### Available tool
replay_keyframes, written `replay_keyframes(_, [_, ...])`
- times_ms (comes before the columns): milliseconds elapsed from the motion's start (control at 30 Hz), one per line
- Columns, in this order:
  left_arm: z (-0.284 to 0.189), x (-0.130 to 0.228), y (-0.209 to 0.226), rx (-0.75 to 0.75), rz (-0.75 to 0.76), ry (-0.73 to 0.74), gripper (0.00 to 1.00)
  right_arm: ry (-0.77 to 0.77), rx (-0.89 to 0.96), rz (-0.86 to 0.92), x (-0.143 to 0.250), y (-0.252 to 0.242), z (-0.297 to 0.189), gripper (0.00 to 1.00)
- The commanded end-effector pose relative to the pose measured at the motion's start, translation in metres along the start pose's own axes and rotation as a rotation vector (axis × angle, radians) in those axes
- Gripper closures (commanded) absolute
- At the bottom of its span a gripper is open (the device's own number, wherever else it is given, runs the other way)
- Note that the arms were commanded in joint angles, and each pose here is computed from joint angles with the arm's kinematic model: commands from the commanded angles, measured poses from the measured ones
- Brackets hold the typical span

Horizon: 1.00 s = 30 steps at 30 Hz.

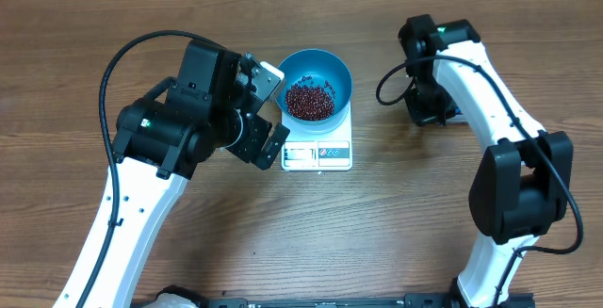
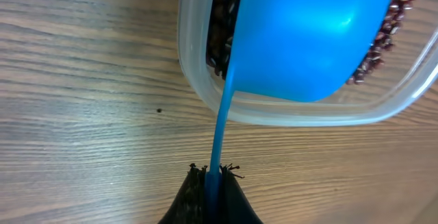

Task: Scoop item into bowl and weigh 150g on scale
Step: 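Dip the scoop into the bean tub and lift more beans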

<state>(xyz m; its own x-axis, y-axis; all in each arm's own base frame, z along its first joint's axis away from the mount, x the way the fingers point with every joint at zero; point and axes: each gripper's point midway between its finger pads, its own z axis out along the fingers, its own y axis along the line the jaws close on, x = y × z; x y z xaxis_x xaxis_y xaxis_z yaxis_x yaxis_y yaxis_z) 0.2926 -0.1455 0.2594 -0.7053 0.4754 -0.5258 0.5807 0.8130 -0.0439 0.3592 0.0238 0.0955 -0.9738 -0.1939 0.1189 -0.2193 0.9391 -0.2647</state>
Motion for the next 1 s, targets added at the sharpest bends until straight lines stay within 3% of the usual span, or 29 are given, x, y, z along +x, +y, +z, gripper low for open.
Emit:
replay_keyframes(0, [0.0, -0.001, -0.001, 0.007, 0.013, 0.0, 0.0, -0.025, -0.196, -0.026, -0.005, 0.017, -0.003, 0.96])
replay_keyframes(433, [0.0, -0.001, -0.001, 0.007, 0.013, -0.001, 0.0, -0.168, -0.702, -0.023, -0.009, 0.001, -0.015, 0.96])
replay_keyframes(967, [0.0, -0.001, -0.001, 0.007, 0.013, 0.0, 0.0, -0.286, -0.848, 0.118, -0.004, -0.055, -0.011, 0.96])
